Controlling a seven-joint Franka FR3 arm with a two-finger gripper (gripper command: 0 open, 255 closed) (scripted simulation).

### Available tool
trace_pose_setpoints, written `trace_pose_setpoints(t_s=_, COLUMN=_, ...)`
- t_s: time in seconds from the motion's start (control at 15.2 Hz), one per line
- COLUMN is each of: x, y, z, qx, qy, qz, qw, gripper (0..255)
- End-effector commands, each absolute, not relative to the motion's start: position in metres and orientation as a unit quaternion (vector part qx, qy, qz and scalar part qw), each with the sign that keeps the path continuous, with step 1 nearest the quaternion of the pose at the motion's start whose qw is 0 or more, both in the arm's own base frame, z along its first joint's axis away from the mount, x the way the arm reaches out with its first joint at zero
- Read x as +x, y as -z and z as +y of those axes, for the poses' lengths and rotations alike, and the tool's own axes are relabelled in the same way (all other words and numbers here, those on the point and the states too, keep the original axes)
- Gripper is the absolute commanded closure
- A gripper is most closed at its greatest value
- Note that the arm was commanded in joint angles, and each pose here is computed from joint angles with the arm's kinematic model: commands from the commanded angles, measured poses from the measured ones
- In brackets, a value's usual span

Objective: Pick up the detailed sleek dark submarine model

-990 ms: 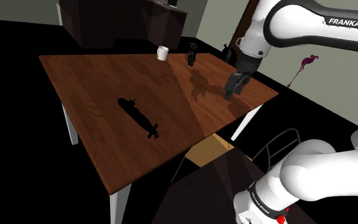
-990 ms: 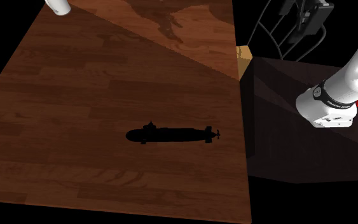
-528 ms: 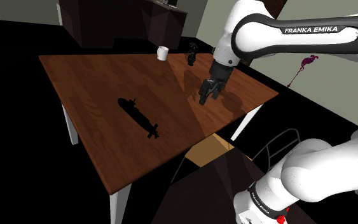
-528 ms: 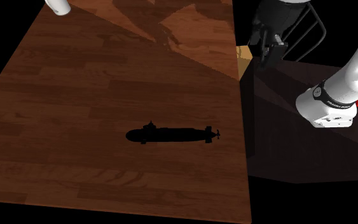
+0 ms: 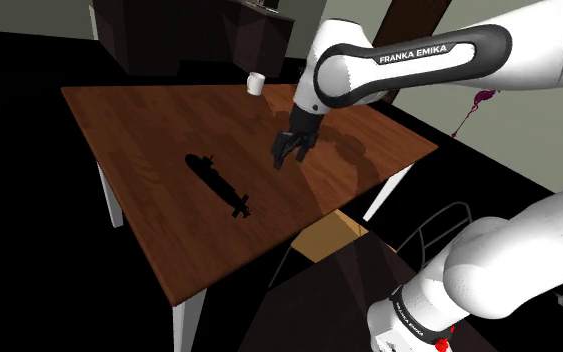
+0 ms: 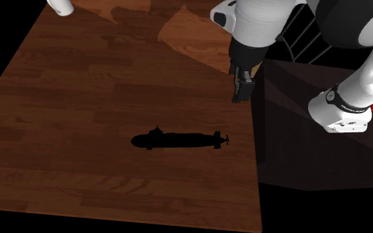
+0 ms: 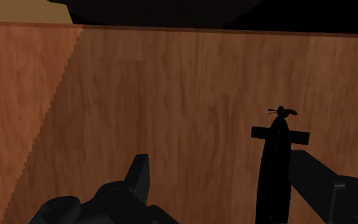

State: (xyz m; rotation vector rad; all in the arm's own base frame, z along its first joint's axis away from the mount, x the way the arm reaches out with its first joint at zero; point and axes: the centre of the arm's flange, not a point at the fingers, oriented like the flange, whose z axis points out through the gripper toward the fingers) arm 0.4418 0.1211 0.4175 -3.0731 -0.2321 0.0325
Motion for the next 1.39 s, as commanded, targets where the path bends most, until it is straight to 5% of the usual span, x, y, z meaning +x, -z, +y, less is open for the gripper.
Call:
trace_pose_setpoints(t_s=0.0, x=0.456, y=-0.402, z=0.134, qx=-0.997, qy=-0.007, qz=-0.074, qw=0.037, gripper=0)
trace_pose_setpoints(t_s=1.32, x=0.567, y=-0.285, z=0.235, qx=-0.994, qy=0.014, qz=-0.069, qw=0.083, gripper=0)
